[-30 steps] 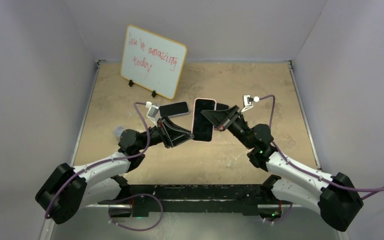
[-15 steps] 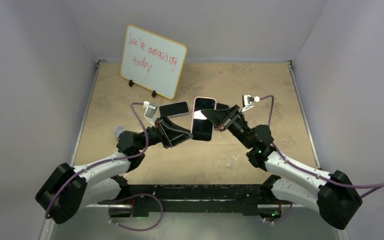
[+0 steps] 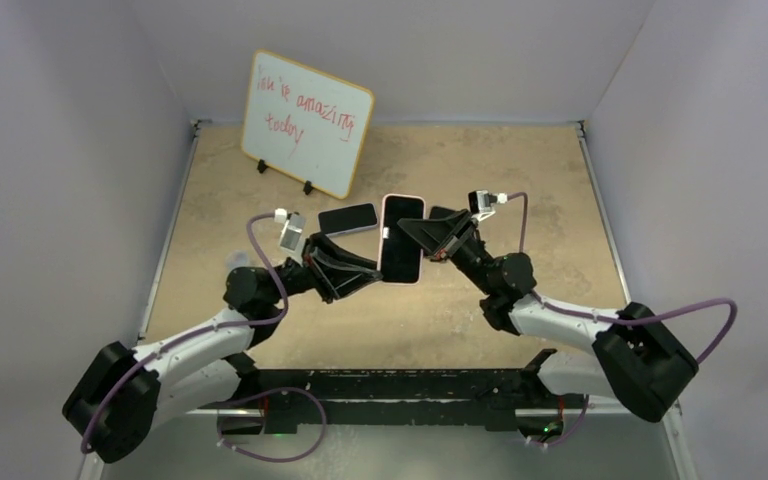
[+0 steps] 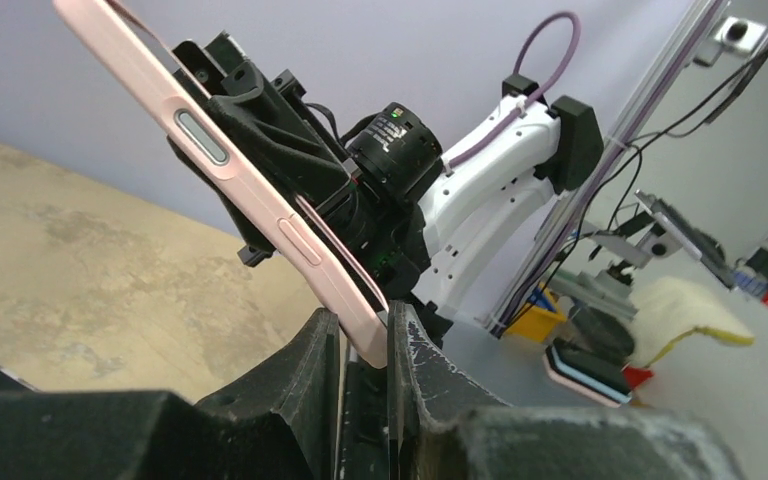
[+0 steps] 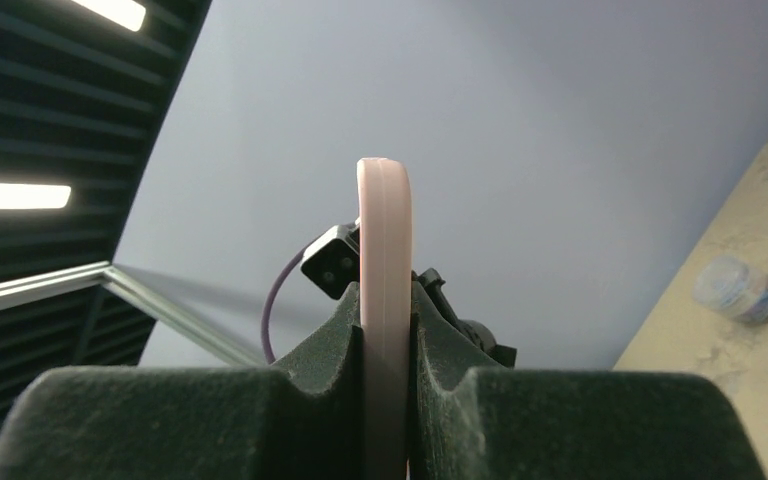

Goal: Take the phone out of the phone case
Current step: Remove the phone case from the phone.

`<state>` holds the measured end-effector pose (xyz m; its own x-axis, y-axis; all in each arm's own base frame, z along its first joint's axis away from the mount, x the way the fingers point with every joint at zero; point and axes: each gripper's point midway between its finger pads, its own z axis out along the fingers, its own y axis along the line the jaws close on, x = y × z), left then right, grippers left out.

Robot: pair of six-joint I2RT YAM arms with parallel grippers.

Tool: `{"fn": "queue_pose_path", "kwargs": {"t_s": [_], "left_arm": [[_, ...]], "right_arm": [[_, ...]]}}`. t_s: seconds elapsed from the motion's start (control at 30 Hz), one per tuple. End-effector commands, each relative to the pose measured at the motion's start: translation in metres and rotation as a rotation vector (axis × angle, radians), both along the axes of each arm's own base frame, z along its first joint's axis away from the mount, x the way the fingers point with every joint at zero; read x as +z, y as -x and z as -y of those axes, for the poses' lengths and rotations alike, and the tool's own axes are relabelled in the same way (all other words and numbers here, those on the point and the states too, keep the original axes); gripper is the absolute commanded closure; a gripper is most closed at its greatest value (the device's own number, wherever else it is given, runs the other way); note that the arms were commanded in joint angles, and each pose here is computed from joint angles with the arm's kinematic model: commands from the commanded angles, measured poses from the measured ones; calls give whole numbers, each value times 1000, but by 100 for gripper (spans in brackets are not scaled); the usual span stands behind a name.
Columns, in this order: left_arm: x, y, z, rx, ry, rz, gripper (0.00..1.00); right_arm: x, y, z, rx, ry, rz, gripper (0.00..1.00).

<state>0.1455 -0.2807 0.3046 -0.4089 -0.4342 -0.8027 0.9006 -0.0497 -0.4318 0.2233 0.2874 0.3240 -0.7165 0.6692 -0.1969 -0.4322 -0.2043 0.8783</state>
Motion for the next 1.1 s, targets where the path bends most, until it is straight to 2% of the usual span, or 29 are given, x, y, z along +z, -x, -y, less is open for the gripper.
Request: {"fn": "queue_pose_path", "kwargs": {"t_s": [0.0, 0.23, 0.4, 0.5, 0.6, 0.7, 1.0, 1.07], "left_arm": [[44, 25, -12, 65, 54, 429, 100], [40, 21, -8, 88, 46, 536, 100], [39, 16, -6, 113, 50, 584, 100], [31, -4, 0, 170, -10, 542, 100], [18, -33, 4, 252, -95, 418, 100], [2, -49, 11, 258, -175, 315, 99], [-26, -41, 8, 199, -157, 22, 59], [-27, -38, 6, 187, -139, -41, 54]], "right_arm": [[-3, 5, -9, 89, -34, -48, 100], [2, 13, -19, 216, -99, -70, 100], [-6, 14, -19, 215, -77, -90, 100], [-4, 13, -18, 193, -53, -77, 100], [-1, 11, -17, 155, -10, -52, 100], [4, 10, -15, 110, 30, -14, 100], [6, -8, 4, -122, 195, 66, 100], [7, -10, 8, -151, 200, 70, 100]]}}
